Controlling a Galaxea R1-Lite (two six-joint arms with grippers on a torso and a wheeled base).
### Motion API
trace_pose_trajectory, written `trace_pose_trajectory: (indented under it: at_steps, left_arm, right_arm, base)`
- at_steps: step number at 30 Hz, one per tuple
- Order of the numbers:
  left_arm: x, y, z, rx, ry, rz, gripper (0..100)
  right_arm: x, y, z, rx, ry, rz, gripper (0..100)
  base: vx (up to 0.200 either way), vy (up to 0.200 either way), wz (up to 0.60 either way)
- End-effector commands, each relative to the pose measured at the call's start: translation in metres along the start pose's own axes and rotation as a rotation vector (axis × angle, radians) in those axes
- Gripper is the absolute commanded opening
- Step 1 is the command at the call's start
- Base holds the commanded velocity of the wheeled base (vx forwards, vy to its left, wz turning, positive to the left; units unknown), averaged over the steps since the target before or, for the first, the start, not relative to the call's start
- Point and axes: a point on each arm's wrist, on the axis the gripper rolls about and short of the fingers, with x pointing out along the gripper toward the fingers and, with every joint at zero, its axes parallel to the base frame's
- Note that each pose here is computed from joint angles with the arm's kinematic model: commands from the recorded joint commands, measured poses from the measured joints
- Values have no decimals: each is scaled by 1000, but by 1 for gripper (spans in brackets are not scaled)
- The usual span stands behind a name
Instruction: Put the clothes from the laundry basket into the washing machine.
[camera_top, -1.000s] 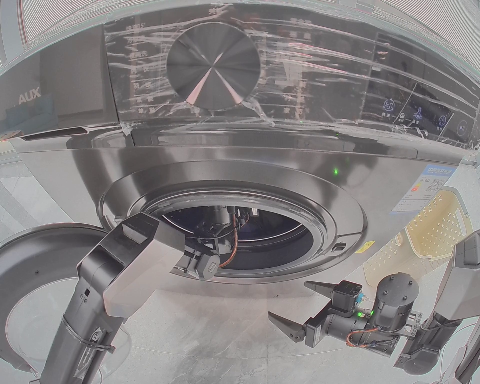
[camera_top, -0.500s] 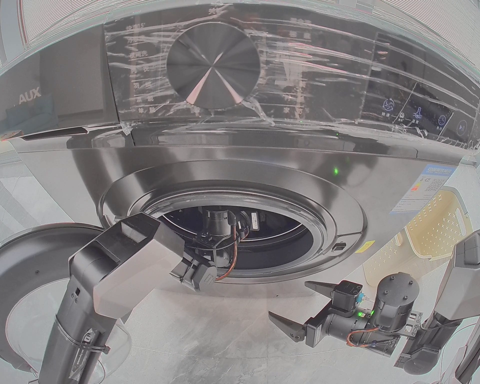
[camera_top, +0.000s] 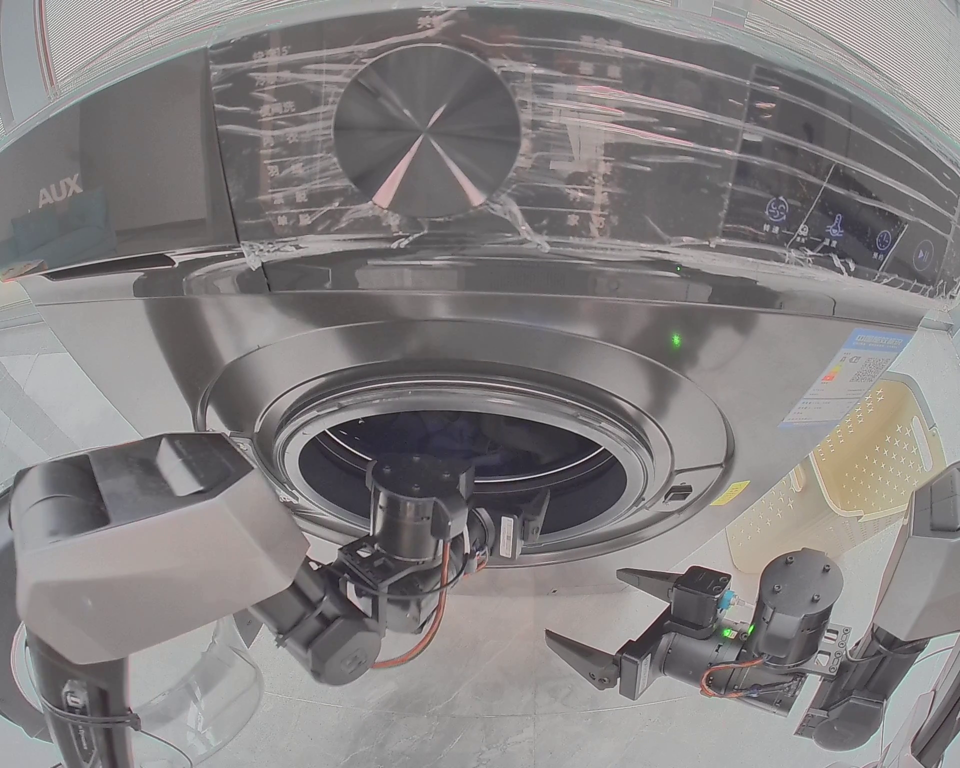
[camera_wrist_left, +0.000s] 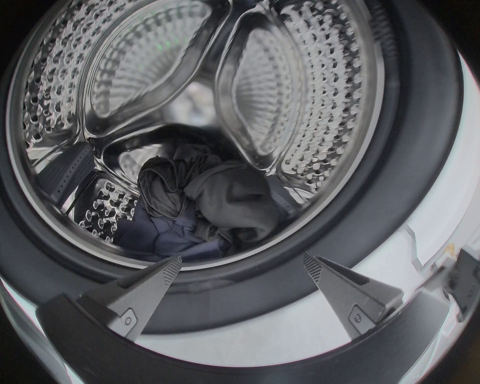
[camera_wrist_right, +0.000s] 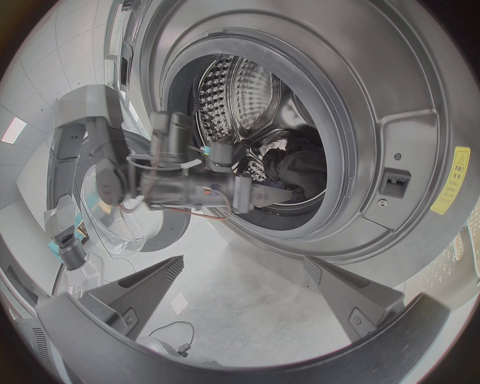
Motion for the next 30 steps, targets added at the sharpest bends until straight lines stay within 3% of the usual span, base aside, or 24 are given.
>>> trace_pose_trajectory:
  at_steps: [1, 5, 10, 13, 16, 22, 30]
  left_arm:
    - [-72, -19, 24, -9, -59, -110, 100]
    - [-98, -17, 20, -6, -54, -133, 100]
    - [-148, -2, 16, 14, -53, -161, 100]
    - [-176, 9, 21, 6, -72, -171, 100]
    - [-189, 11, 21, -2, -79, -186, 100]
    - [-221, 23, 31, -25, -144, -201, 100]
    - [-244, 36, 26, -20, -153, -180, 100]
  right_arm:
    - [-16, 1, 0, -4, 9, 9, 100]
    - [-26, 2, 4, -7, -2, 14, 100]
    - [-42, -1, 1, -3, 15, 4, 100]
    - [-53, -3, 5, 0, -7, -2, 100]
    - [-57, -6, 8, 5, -25, -15, 100]
    - [-73, -21, 26, 21, -126, -98, 100]
    - [-91, -27, 37, 32, -192, -205, 100]
  base:
    - [0, 0, 0]
    - [0, 0, 0]
    - [0, 0, 0]
    - [0, 0, 0]
    - [0, 0, 0]
    - [0, 0, 0]
    - [-200, 0, 0]
